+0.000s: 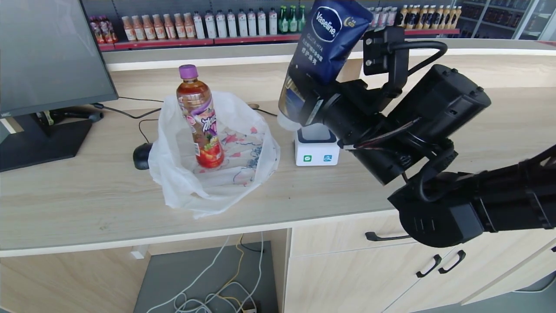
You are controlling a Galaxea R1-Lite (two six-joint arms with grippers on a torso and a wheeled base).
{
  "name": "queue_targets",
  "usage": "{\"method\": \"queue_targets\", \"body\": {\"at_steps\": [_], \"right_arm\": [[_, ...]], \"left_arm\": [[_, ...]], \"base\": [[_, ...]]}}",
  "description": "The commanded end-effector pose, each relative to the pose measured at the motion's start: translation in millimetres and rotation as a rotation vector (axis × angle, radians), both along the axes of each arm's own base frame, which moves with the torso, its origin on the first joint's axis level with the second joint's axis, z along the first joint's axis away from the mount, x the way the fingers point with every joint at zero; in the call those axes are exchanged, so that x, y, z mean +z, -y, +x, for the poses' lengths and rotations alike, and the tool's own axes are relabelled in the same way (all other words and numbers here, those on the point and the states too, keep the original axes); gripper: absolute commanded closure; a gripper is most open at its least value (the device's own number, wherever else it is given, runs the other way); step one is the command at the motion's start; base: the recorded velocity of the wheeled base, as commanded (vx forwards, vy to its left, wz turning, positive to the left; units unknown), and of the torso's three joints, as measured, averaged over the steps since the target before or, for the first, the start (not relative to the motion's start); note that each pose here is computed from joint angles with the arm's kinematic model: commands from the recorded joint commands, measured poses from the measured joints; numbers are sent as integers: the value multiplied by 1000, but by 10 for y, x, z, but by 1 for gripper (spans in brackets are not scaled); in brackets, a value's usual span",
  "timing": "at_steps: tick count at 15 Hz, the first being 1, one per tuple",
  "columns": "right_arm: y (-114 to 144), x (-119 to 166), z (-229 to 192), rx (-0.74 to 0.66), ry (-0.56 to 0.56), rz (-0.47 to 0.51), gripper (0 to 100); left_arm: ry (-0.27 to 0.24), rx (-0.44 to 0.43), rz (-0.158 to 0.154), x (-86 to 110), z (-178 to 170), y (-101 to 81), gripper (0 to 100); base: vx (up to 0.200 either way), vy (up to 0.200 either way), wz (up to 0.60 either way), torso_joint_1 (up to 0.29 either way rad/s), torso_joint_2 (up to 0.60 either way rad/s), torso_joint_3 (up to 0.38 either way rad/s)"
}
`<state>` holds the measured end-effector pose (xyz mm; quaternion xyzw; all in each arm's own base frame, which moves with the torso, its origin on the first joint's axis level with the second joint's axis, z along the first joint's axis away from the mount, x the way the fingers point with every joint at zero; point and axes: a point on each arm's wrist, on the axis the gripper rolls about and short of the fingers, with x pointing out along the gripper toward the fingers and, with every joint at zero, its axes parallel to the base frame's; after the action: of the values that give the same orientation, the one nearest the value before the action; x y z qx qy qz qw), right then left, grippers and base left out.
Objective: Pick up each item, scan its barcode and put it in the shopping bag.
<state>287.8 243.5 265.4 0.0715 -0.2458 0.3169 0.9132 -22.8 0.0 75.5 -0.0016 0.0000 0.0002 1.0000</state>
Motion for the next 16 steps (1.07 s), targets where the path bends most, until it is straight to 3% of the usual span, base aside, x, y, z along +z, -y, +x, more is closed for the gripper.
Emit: {"method": "queue_targets", "body": {"at_steps": [1,4,6,8,11,16], "right_arm": [[-16,-236,36,-11,-37,-43,100],[-11,-235,38,-28,-17,-3,100],[-105,-367,64,-43,-86,62,100],[-236,-453,17,-26,-107,51,100],[-232,-424,14,-26,-99,58,100],[310,-201,37,-135,-66,74,100]], "left_arm": [[0,0,3,0,0,0,0],[0,0,3,0,0,0,0],[0,0,2,0,0,0,0],[0,0,3,0,0,0,0],[0,0,6,0,0,0,0],[-2,0,2,-2,0,0,0]], "base": [[0,0,0,0,0,0],[0,0,0,0,0,0],[0,0,0,0,0,0],[0,0,0,0,0,0],[0,0,0,0,0,0],[0,200,0,3,1,3]]}}
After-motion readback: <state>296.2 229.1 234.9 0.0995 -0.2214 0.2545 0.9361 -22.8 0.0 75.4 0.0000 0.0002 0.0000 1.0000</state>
